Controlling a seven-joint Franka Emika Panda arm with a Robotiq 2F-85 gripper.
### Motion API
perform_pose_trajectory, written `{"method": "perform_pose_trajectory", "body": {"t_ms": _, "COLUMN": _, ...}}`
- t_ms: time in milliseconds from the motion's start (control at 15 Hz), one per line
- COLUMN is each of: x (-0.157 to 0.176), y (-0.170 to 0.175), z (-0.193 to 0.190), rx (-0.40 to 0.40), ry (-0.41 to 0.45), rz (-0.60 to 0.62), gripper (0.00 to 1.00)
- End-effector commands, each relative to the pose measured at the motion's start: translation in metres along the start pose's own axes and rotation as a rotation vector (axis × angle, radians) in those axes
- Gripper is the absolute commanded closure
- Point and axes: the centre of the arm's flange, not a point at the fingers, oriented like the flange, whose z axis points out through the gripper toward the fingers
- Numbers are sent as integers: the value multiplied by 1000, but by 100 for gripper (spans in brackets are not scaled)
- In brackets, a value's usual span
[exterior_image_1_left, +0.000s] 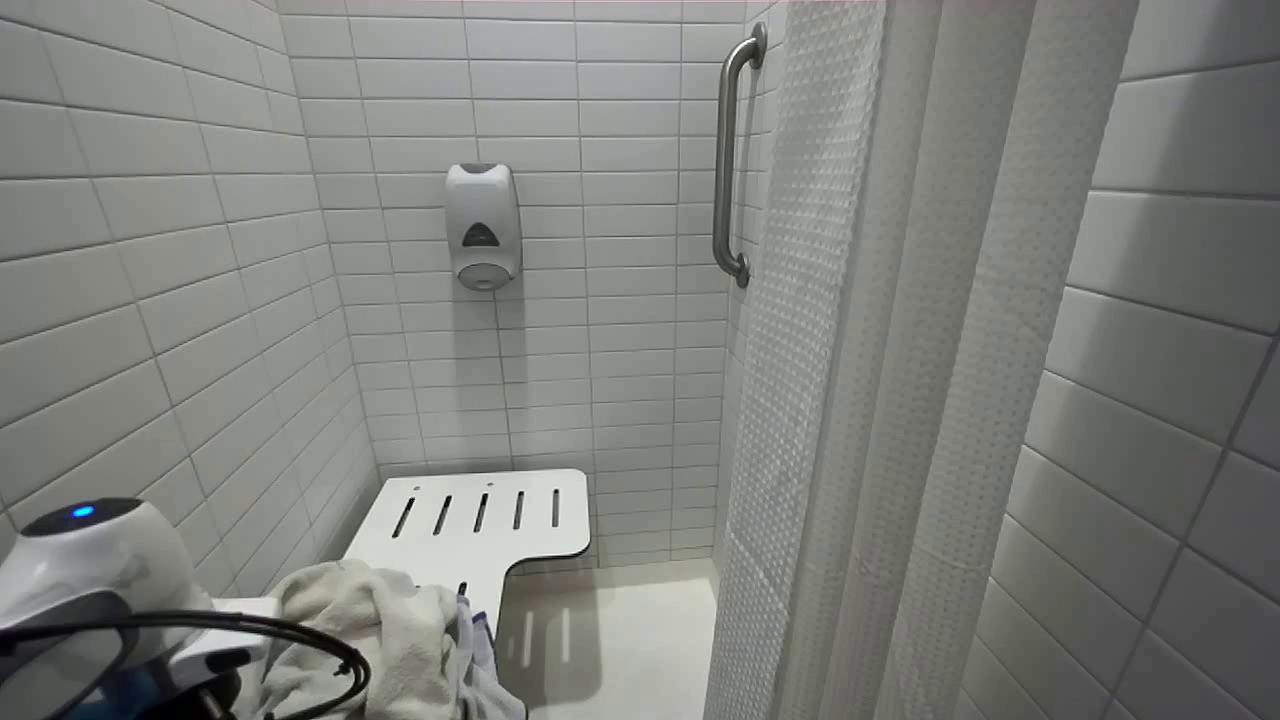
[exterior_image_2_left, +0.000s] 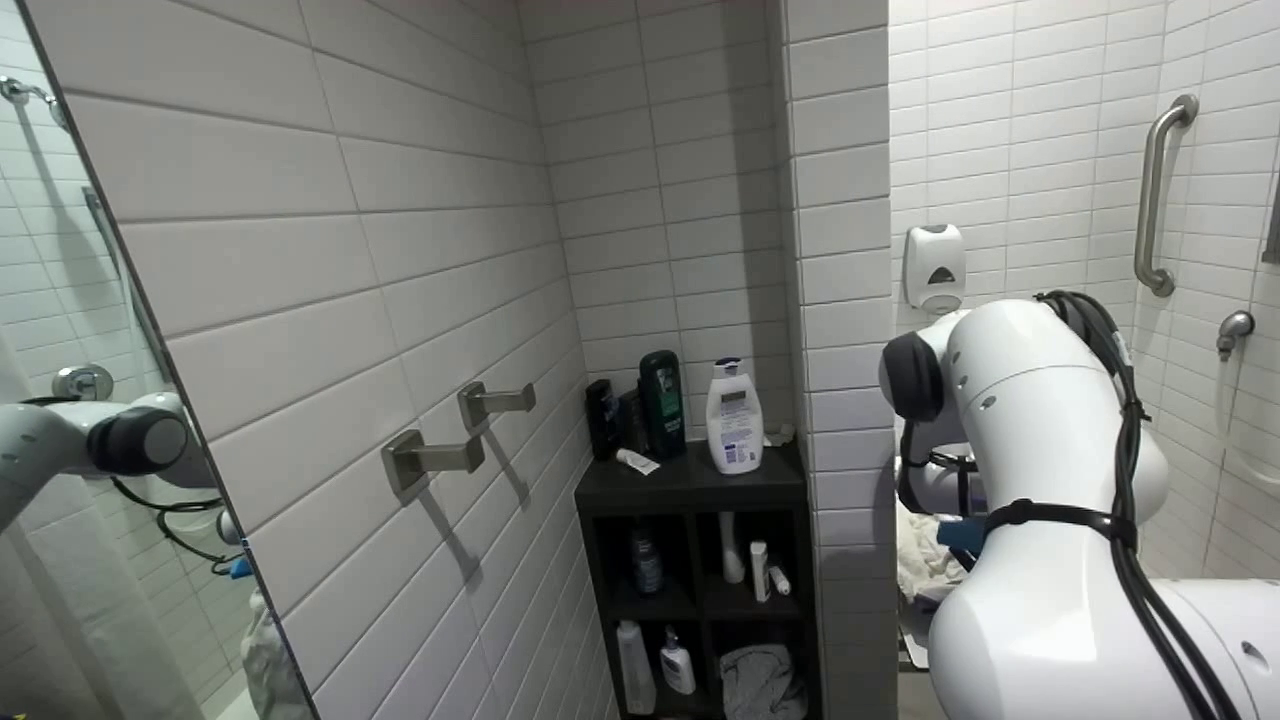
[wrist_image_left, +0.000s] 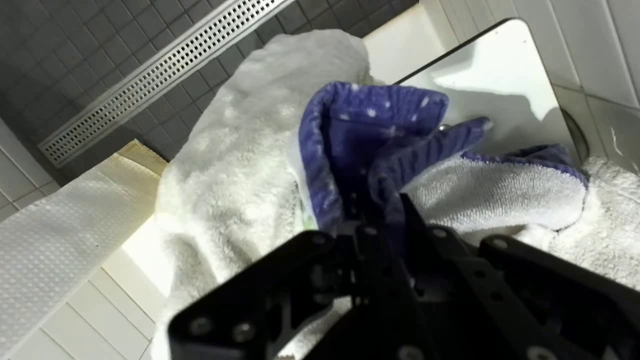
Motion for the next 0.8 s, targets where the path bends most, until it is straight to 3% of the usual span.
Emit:
{"method": "perform_pose_trajectory", "body": {"t_ms": 0, "x": -15, "y": 9, "z": -88, "rx": -24, "ry": -63, "rz": -32, "gripper": 97}}
{"method": "perform_pose_trajectory", "body": {"t_ms": 400, "x": 7, "y": 22, "z": -203, "rx": -93, "ry": -164, "rz": -49, "gripper": 97}}
{"method": "perform_pose_trajectory", "body": {"t_ms": 733, "x": 23, "y": 33, "z": -293, "rx": -65, "ry": -223, "rz": -54, "gripper": 97}}
